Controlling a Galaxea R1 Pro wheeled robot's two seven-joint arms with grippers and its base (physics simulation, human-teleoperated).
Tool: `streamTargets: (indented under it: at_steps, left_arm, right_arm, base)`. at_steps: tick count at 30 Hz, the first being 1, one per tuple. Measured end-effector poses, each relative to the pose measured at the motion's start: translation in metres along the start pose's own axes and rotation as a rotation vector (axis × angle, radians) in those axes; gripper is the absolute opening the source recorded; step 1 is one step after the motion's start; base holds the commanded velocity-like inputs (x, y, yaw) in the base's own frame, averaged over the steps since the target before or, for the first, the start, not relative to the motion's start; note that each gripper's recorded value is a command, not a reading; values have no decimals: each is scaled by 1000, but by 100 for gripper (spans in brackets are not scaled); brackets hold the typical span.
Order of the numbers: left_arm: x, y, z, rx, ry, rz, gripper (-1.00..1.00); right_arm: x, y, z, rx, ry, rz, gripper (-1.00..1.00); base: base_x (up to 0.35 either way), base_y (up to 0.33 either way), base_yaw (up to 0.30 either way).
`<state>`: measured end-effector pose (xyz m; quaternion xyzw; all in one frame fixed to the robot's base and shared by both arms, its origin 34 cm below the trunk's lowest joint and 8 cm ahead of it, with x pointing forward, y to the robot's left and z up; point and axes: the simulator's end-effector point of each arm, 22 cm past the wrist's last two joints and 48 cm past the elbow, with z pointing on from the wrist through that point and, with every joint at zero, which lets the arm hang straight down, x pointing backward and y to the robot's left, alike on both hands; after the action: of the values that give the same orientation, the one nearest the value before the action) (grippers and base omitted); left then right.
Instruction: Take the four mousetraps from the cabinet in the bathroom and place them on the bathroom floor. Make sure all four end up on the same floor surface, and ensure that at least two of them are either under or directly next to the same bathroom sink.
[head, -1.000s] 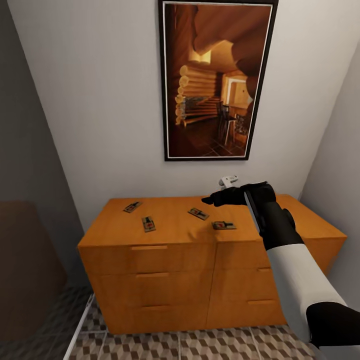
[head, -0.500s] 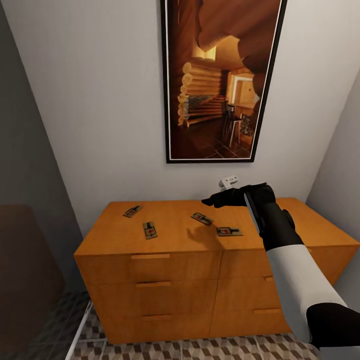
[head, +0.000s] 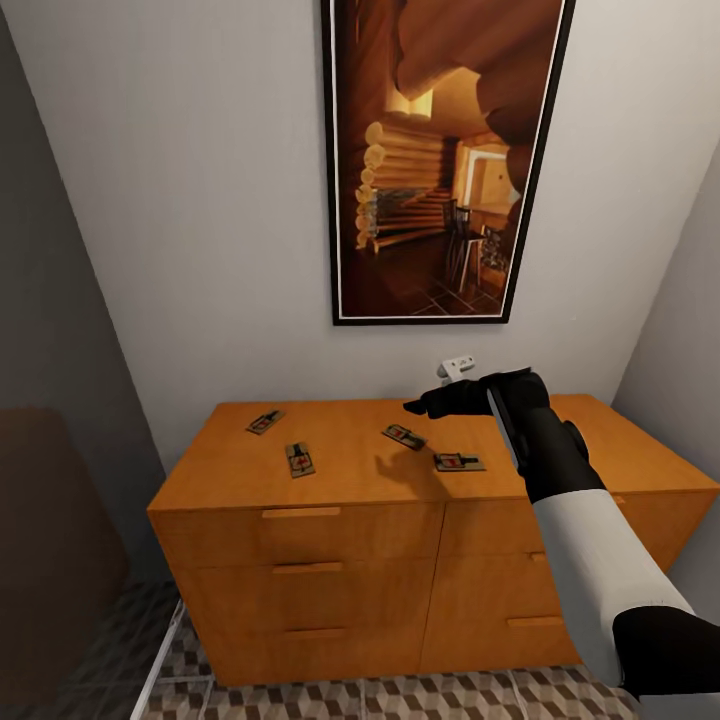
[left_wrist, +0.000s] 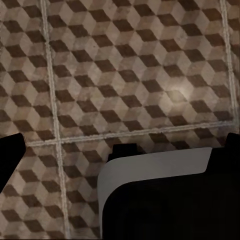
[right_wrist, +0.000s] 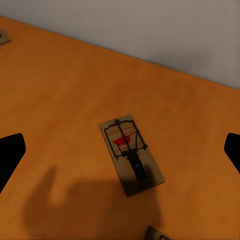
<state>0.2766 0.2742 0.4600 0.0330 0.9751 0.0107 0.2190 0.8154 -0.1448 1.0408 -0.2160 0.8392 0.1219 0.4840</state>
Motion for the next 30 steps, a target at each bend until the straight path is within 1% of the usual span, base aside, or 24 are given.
streamTargets:
  at_steps: [4,9,12,30]
  left_arm:
    - [12,5,-5,-6,-1,3,100]
    - [20,7,-11,-9,-30,5,100]
    - [22,7,-13,-10,-37,5,100]
    - [31,6,-15,-8,-21,5,100]
  right_arm:
    - [1,0,0,0,2,1,100]
    - [3,0,1,-1,6,3,100]
    - [4,0,3,-2,10,5,100]
    - [22,-4,16,-8,44,20,100]
  base:
    - [0,0,0]
    - [0,0,0]
    - [0,0,0]
    - [0,0,0]
